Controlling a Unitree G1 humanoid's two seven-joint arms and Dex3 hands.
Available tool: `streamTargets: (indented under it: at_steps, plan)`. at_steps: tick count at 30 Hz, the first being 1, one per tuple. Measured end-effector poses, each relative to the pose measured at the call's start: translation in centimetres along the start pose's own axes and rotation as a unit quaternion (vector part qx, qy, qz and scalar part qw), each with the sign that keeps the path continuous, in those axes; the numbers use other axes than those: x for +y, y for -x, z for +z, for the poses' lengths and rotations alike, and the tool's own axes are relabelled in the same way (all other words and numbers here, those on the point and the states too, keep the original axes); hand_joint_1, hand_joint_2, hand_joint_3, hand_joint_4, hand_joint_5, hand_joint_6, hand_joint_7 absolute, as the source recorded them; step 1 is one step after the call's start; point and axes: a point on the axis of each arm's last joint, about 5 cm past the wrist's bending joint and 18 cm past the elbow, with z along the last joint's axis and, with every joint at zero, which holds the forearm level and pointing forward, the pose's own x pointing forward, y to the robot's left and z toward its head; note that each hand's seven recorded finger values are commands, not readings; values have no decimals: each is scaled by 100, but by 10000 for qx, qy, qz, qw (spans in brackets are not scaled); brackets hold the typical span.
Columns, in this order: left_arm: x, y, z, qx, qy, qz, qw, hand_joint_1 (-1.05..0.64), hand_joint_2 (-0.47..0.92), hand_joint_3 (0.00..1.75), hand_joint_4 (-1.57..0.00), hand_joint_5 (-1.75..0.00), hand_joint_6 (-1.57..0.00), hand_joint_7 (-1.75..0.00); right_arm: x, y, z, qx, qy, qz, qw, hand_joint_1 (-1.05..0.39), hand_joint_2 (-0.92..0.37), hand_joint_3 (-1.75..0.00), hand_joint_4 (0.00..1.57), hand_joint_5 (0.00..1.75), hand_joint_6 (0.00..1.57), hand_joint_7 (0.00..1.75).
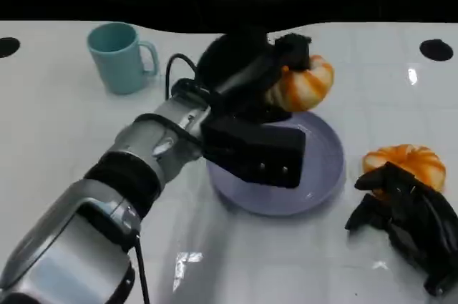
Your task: Grasp the bread from the table and place it into the plate.
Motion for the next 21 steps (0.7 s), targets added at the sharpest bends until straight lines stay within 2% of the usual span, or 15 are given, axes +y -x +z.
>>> streamTargets:
  at_steps: [6, 7, 9, 11, 14, 18, 21]
  plan:
    - [21, 36, -74, 117, -82, -19, 9999, -21, 61, 94, -92, -175, -78, -134, -9, 4, 5, 7, 12, -13, 10000, -53, -92, -27, 67, 155, 60, 125]
    - [21, 37, -75, 118, -82, -19, 9999, -21, 61, 94, -91, -175, -78, -139, -9, 4, 5, 7, 12, -12, 10000, -54, -92, -27, 67, 156, 61, 126]
    - [22, 36, -73, 115, -74, -57, 9999, -18, 59, 95, -90, -175, -71, -164, -9, 4, 5, 5, 12, -14, 10000, -55, -92, -26, 68, 156, 61, 127]
    - [17, 35, -67, 96, -67, -338, 9994, -18, 59, 94, -89, -175, -68, -171, -4, 1, 3, 2, 4, -28, 10000, -55, -92, -25, 68, 156, 61, 127]
    - [9, 30, -53, 93, -64, -857, 9963, -22, 65, 91, -83, -175, -68, -164, 6, -8, 4, 5, -19, -48, 10000, -55, -92, -25, 67, 156, 61, 128]
    - [8, 23, -61, 299, -83, -1608, 9865, -23, 70, 80, -76, -175, -76, -140, 17, -15, 3, 4, -36, -61, 10000, -54, -92, -24, 68, 156, 60, 129]
    - [12, 21, -68, 406, -99, -1823, 9824, -23, 71, 78, -75, -175, -78, -136, 18, -16, 5, 4, -46, -60, 10000, -54, -92, -24, 68, 156, 60, 130]
